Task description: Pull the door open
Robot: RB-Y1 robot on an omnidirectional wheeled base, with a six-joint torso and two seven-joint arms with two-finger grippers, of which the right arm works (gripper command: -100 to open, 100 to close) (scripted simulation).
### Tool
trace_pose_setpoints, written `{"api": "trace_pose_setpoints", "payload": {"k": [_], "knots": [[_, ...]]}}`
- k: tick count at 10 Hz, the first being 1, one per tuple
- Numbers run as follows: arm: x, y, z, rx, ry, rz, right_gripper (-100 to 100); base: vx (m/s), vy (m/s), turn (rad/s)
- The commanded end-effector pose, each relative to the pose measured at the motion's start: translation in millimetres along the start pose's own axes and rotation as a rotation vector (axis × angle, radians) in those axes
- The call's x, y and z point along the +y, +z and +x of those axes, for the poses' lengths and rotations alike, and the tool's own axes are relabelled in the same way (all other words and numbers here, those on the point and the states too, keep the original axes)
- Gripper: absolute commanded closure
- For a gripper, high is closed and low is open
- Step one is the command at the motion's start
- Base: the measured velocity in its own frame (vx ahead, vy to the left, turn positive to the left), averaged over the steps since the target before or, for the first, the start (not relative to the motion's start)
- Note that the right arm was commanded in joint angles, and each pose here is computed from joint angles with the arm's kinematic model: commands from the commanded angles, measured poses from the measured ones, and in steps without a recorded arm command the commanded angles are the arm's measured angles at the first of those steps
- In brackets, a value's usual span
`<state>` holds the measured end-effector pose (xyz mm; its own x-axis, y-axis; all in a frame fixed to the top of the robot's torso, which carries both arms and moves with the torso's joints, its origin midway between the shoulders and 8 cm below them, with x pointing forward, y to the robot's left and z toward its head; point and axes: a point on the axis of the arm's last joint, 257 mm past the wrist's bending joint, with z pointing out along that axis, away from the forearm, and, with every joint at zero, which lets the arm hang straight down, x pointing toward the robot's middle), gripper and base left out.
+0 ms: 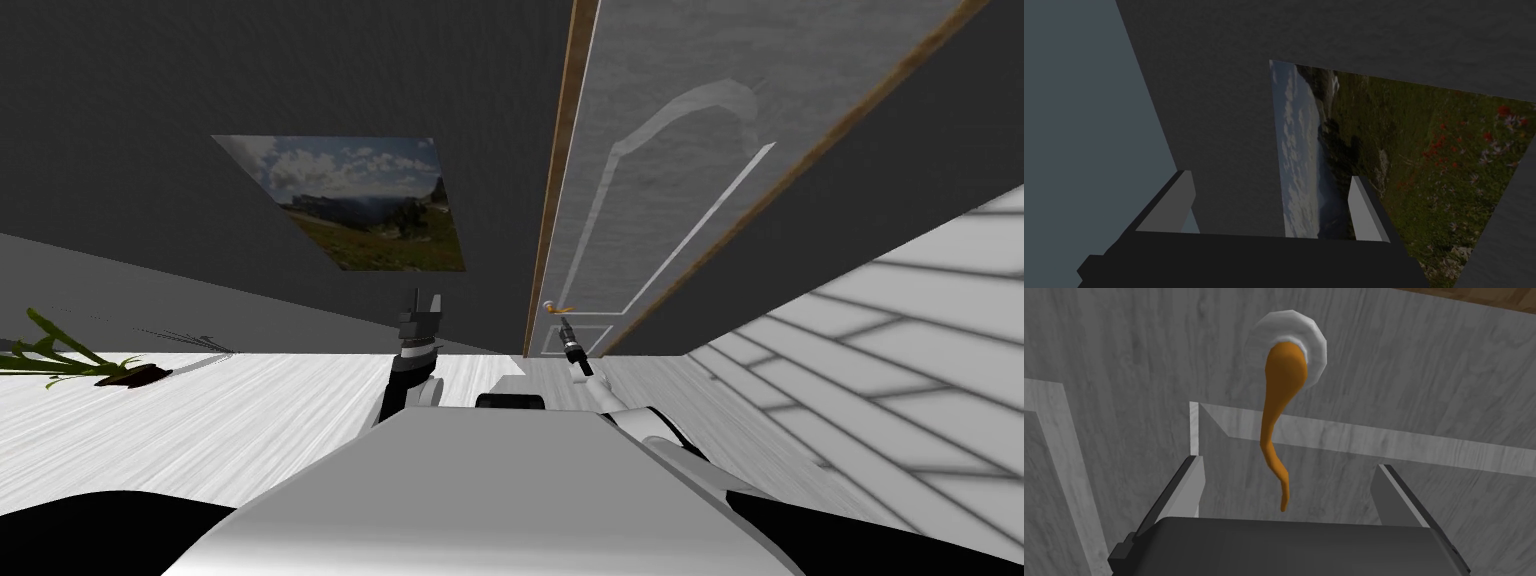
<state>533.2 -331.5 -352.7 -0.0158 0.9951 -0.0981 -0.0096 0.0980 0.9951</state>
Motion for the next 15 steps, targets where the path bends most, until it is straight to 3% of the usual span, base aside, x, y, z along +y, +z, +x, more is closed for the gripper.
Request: {"api": "trace_pose_setpoints", "payload": {"k": [1, 3, 5, 6, 8, 10, 11, 15], "knots": [[-4.3, -6.7, -15.6, -0.018, 0.001, 0.005, -100, 0.066, 0.034, 0.189], [-9.5, -22.7, -52.0, -0.058, 0.002, 0.010, -100, 0.196, 0.070, 0.182], [-9.5, -22.7, -52.0, -0.058, 0.002, 0.010, -100, 0.089, 0.023, 0.014], [-11.9, -35.6, -79.0, -0.088, 0.002, 0.012, -100, 0.096, 0.045, 0.218], [-12.9, -46.7, -101.3, -0.113, 0.002, 0.012, -100, 0.162, 0.028, 0.157], [-13.0, -47.5, -102.6, -0.113, 0.000, 0.015, -100, 0.101, 0.016, 0.037], [-13.0, -47.5, -102.6, -0.113, 0.000, 0.015, 100, 0.000, 0.000, 0.000], [-13.0, -47.5, -102.6, -0.113, 0.000, 0.015, 100, -0.012, -0.003, 0.002]]}}
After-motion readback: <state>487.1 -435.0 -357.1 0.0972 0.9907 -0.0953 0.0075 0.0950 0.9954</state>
